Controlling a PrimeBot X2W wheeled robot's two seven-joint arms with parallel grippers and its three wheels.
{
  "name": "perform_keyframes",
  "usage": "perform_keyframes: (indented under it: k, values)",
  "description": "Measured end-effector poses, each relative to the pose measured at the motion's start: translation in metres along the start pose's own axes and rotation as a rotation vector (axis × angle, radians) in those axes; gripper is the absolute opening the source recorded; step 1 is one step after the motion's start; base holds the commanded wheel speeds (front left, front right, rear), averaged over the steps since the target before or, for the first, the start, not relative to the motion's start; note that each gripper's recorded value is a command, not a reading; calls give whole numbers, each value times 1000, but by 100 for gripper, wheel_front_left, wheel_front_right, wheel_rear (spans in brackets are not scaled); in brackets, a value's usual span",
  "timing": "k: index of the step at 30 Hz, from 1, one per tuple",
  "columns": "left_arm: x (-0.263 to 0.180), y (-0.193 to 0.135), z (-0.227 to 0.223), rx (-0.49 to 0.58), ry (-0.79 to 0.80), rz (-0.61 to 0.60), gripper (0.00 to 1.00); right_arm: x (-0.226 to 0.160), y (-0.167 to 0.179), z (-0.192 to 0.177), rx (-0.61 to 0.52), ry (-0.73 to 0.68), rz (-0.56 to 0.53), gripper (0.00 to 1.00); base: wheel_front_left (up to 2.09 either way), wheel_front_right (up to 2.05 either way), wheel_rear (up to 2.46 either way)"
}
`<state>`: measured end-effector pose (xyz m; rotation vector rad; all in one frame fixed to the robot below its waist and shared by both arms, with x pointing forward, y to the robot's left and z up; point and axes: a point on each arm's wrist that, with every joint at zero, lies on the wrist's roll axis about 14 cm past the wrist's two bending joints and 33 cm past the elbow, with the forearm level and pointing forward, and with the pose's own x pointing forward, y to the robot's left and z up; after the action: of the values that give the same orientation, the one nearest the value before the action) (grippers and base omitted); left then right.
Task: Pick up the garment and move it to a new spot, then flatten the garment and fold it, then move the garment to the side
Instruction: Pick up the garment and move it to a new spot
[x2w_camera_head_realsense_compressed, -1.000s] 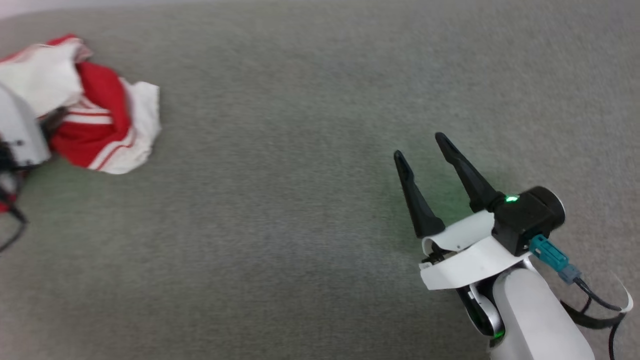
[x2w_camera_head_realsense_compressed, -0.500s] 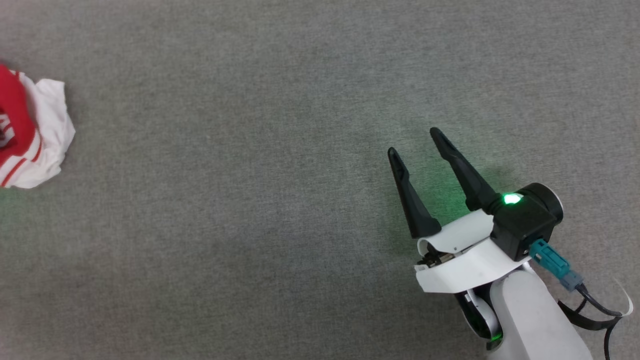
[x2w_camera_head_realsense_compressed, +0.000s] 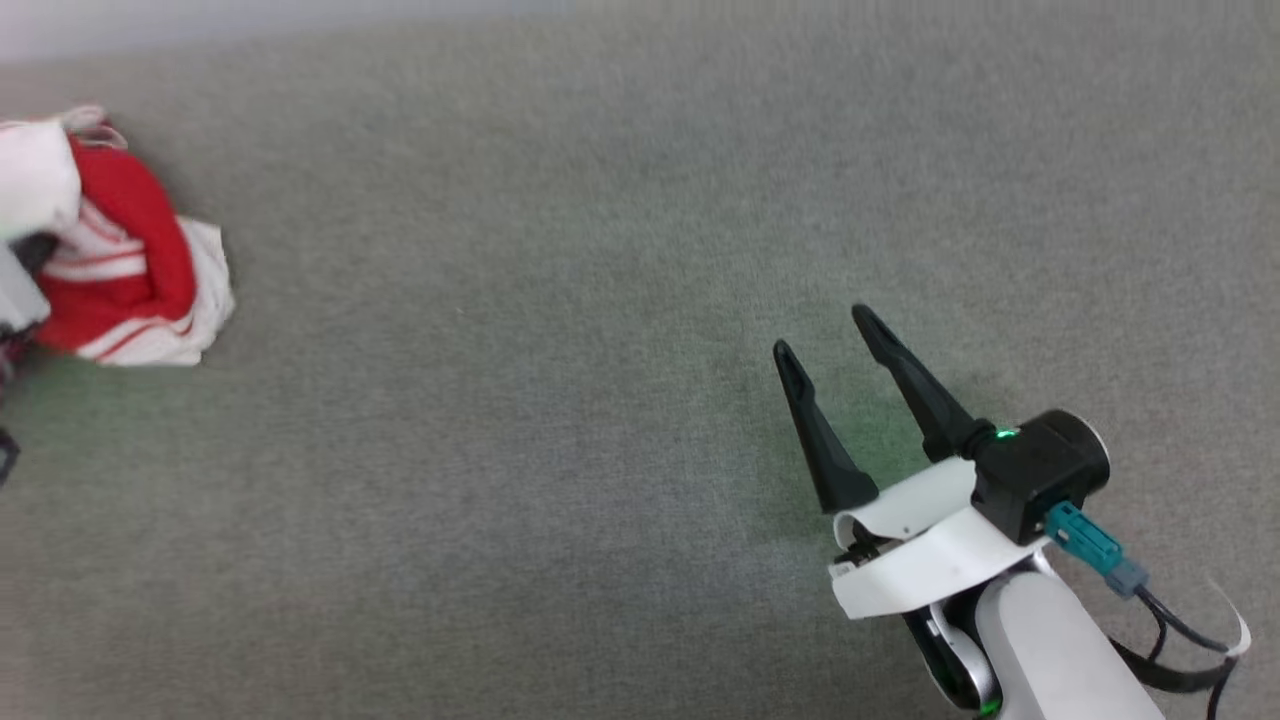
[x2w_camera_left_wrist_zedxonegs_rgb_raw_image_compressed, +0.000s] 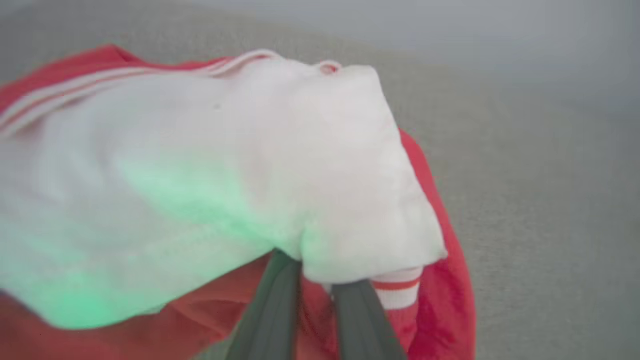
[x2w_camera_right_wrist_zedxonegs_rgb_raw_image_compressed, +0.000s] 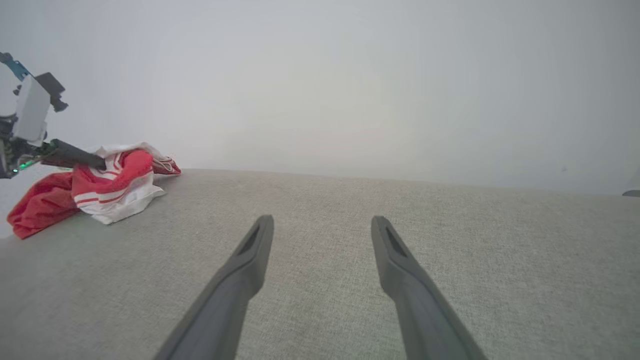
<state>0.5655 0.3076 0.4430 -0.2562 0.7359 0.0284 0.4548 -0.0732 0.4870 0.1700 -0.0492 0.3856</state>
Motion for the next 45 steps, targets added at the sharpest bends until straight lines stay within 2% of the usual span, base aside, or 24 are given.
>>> perform_keyframes:
  k: [2, 5, 10, 15, 21, 25, 29, 31, 39, 43, 45]
  values:
    - [-14, -18, 24, -10, -83, -57, 0, -5, 2, 6, 8, -11, -3, 100, 0, 0, 0]
    - [-35, -59, 45, 30, -144, -169, 0, -11, 6, 14, 22, -28, -8, 100, 0, 0, 0]
    - [-75, -136, 56, 127, -181, -378, 0, -21, 10, 33, 35, -71, -16, 100, 0, 0, 0]
    - [-114, -223, 43, 212, -176, -618, 0, -36, 4, 50, 59, -116, -53, 100, 0, 0, 0]
    - [-145, -333, 9, 227, -70, -927, 0, -51, -23, 72, 50, -179, -142, 100, 0, 0, 0]
    - [-149, -383, -14, 291, -11, -1026, 0, -58, -45, 81, 43, -207, -208, 100, 0, 0, 0]
    - [-120, -402, -46, 364, 57, -1007, 0, -70, -68, 87, 53, -227, -279, 100, 0, 0, 0]
    - [-101, -406, -56, 358, 90, -990, 0, -78, -79, 88, 55, -229, -318, 100, 0, 0, 0]
    - [-4, -362, -108, 568, 261, -749, 0, -113, -115, 82, 62, -207, -463, 100, 0, 0, 0]
    - [20, -350, -143, 756, 357, -691, 0, -125, -125, 78, 56, -190, -512, 100, 0, 0, 0]
    - [27, -349, -152, 808, 400, -685, 0, -129, -129, 75, 59, -181, -530, 100, 0, 0, 0]
